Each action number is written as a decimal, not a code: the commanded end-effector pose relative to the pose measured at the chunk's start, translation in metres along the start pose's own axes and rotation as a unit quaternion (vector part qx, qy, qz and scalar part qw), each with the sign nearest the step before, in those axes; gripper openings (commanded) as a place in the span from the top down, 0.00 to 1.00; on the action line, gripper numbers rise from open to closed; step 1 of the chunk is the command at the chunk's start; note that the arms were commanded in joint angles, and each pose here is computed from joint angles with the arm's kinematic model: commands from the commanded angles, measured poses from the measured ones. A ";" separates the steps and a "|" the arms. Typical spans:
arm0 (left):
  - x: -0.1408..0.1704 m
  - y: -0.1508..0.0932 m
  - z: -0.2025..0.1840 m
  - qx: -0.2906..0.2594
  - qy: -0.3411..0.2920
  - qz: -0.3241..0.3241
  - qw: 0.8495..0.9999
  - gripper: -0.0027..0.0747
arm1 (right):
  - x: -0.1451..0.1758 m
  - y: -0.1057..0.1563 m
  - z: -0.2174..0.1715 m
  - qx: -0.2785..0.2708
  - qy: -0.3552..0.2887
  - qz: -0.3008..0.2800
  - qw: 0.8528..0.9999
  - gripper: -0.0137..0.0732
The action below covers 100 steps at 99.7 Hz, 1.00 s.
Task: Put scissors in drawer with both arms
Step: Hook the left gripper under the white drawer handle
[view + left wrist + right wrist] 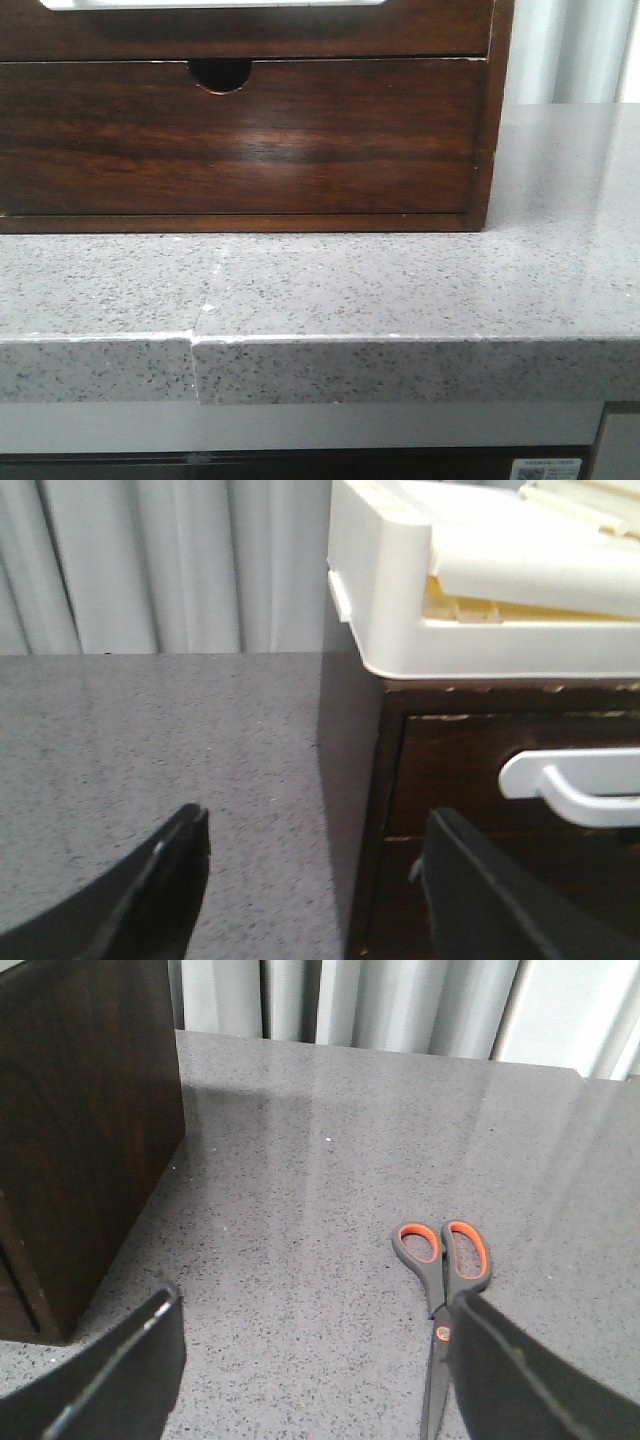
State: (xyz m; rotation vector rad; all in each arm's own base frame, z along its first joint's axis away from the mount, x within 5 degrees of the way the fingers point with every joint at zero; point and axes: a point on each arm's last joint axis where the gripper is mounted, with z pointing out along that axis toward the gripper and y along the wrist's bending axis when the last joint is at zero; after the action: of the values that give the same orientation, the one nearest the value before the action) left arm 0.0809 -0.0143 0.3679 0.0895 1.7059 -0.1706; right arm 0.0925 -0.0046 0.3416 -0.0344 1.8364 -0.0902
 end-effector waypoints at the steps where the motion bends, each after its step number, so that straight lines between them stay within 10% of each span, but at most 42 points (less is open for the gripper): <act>1: -0.019 -0.004 0.000 0.027 -0.064 -0.077 0.995 0.46 | -0.018 -0.003 -0.003 0.012 -0.054 -0.006 0.998 0.27; 34: -0.001 -0.021 0.036 0.122 0.061 -0.302 0.944 0.48 | -0.018 -0.003 -0.003 0.012 -0.054 -0.006 0.998 0.27; 100: 0.015 -0.046 0.120 0.303 0.146 -0.398 0.853 0.41 | -0.018 -0.003 -0.003 0.012 -0.054 -0.006 0.998 0.27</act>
State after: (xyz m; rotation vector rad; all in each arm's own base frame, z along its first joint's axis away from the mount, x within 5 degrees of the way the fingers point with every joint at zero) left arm 0.1833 -0.0745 0.3288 -0.1555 1.9144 -1.2568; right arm 0.0925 -0.0047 0.3416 -0.0353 1.8365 -0.0922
